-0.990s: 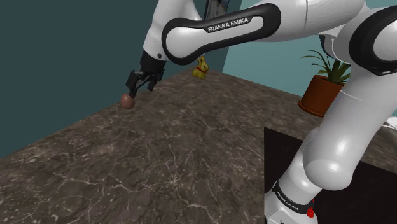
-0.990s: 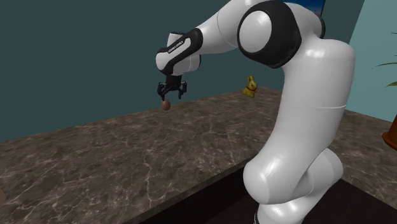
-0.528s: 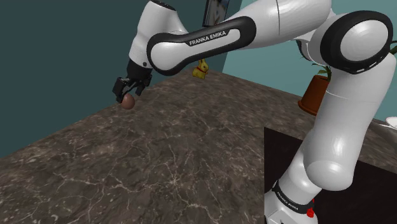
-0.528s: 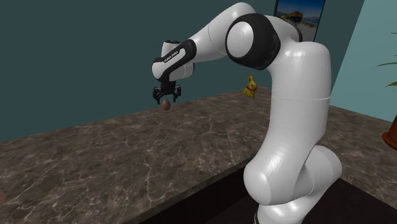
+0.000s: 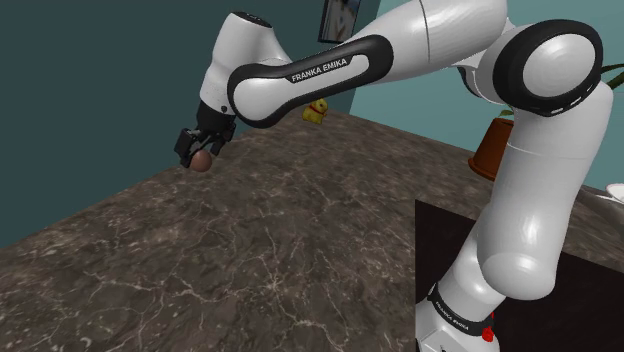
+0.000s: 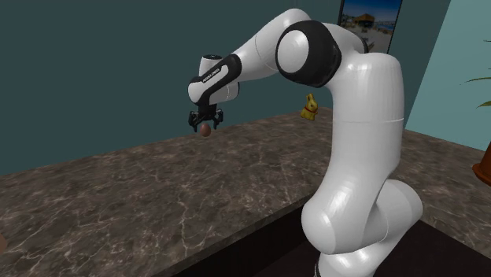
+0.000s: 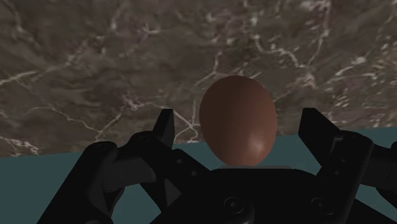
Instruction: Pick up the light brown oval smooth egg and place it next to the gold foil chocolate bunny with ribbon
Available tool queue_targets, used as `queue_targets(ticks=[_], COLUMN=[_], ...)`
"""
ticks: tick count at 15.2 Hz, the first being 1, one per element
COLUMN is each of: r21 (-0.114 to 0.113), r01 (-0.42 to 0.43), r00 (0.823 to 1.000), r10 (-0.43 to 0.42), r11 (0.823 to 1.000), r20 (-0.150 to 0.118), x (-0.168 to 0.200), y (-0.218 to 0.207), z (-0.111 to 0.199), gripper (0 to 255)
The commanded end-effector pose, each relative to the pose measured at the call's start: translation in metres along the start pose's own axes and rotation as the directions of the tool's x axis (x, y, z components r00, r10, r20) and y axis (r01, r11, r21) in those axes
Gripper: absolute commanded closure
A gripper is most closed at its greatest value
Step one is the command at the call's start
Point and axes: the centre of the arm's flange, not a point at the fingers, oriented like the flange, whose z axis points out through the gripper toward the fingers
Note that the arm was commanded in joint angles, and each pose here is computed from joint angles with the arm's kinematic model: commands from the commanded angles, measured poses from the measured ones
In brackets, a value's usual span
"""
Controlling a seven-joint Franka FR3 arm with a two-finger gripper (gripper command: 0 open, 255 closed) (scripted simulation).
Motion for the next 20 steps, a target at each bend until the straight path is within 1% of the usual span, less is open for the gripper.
queue_targets(ticks=[1, 3, 4, 13, 20], r21=[0.0, 0.0, 0.0, 0.0, 0.0], r01=[0.0, 0.0, 0.0, 0.0, 0.0], r00=[1.0, 1.0, 1.0, 1.0, 1.0], r10=[0.0, 0.0, 0.0, 0.0, 0.0], r11=[1.0, 1.0, 1.0, 1.0, 1.0], r20=[0.0, 0.0, 0.0, 0.0, 0.0], x=[0.0, 0.0, 0.0, 0.0, 0.013], y=[0.0, 0.0, 0.0, 0.0, -0.002], z=[0.0, 0.0, 0.0, 0.0, -0.035], gripper=[0, 0, 255, 255, 255])
